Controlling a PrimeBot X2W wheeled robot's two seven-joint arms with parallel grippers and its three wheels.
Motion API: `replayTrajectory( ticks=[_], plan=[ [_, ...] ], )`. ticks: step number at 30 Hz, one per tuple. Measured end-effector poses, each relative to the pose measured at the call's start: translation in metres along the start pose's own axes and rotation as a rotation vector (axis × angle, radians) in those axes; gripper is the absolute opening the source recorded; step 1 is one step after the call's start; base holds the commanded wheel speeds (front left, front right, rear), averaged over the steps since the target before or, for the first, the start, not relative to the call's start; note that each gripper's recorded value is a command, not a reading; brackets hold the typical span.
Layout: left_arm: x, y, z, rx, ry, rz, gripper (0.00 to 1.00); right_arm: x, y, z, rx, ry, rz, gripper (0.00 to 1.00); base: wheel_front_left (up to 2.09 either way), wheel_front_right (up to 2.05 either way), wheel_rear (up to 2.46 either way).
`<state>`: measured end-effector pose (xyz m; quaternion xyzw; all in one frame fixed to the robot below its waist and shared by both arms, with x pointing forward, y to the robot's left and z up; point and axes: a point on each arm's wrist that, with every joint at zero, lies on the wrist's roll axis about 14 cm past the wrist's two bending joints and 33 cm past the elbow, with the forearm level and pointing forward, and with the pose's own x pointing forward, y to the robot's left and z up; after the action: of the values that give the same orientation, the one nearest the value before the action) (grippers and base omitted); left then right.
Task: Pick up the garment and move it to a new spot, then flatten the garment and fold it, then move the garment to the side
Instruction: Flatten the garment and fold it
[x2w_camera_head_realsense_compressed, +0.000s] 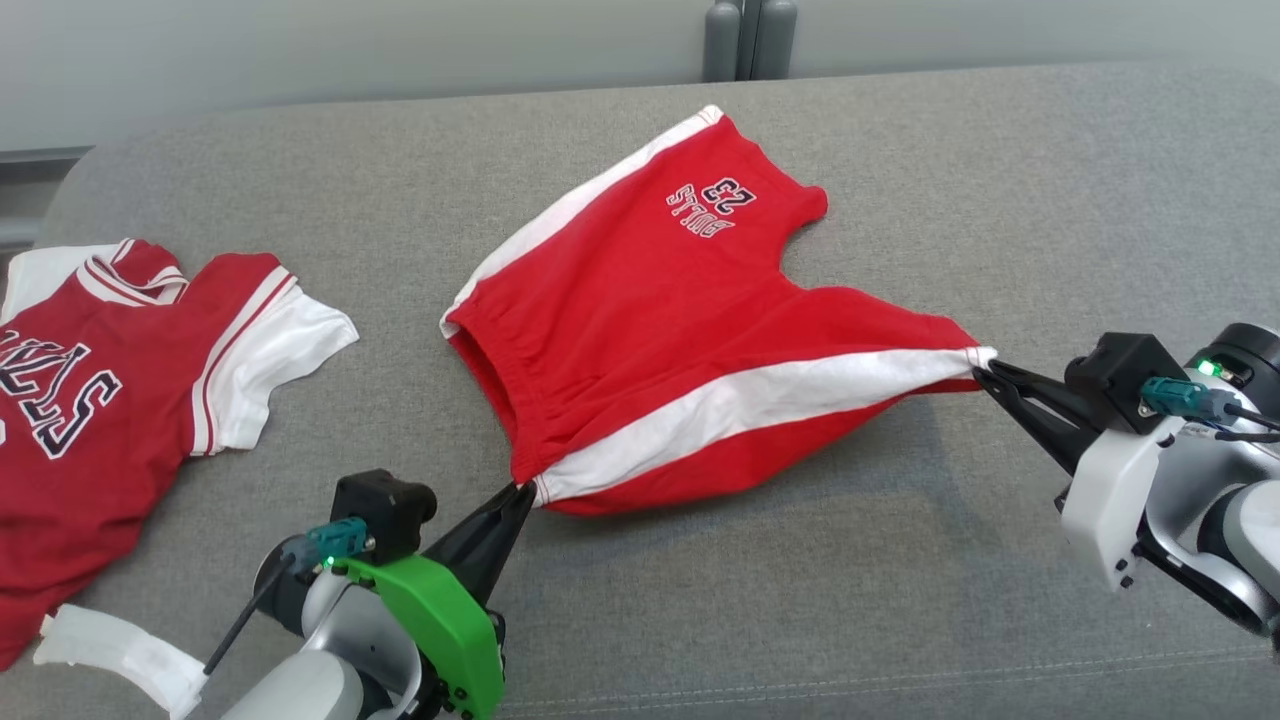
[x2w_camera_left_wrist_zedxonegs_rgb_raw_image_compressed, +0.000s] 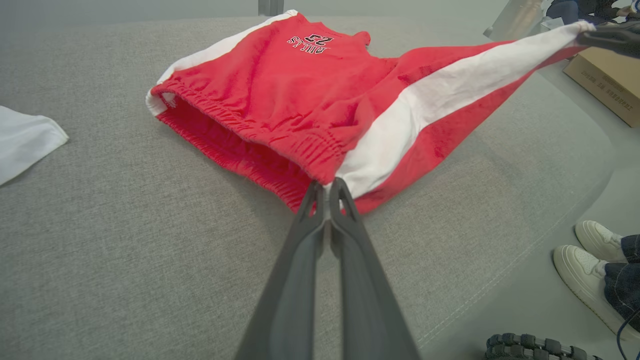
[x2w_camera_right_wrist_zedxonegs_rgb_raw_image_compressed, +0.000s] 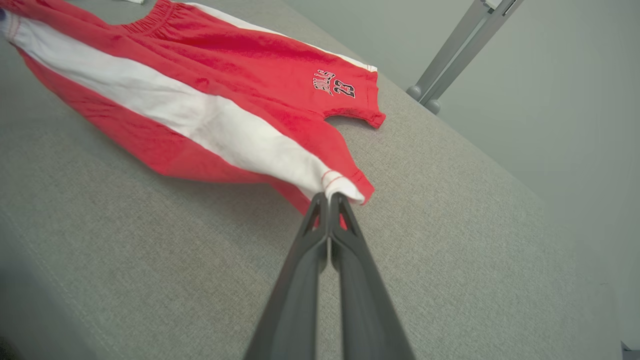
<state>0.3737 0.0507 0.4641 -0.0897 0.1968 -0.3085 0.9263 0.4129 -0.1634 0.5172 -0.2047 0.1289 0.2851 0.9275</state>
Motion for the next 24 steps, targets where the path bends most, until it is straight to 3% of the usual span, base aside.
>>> replayTrajectory(
  ticks=[8,12,16,24],
  plan=[
    [-0.028,-0.015,-0.01,-0.035,0.008,0.021,0.0,-0.037,0.003,-0.009,0.026,0.056,-0.032,0.0,0.0,0.0,0.0],
    [-0.037,-0.015,0.002,-0.111,-0.052,0.039,0.0,-0.046,0.007,-0.009,0.11,0.037,-0.046,0.0,0.0,0.0,0.0],
    [-0.036,-0.011,0.016,-0.149,-0.098,0.045,0.0,-0.039,0.008,0.0,0.109,0.01,-0.046,0.0,0.0,0.0,0.0],
    [-0.005,0.004,0.049,-0.151,-0.167,0.047,0.0,0.008,-0.023,0.027,-0.025,-0.025,-0.071,0.0,0.0,0.0,0.0]
  ],
)
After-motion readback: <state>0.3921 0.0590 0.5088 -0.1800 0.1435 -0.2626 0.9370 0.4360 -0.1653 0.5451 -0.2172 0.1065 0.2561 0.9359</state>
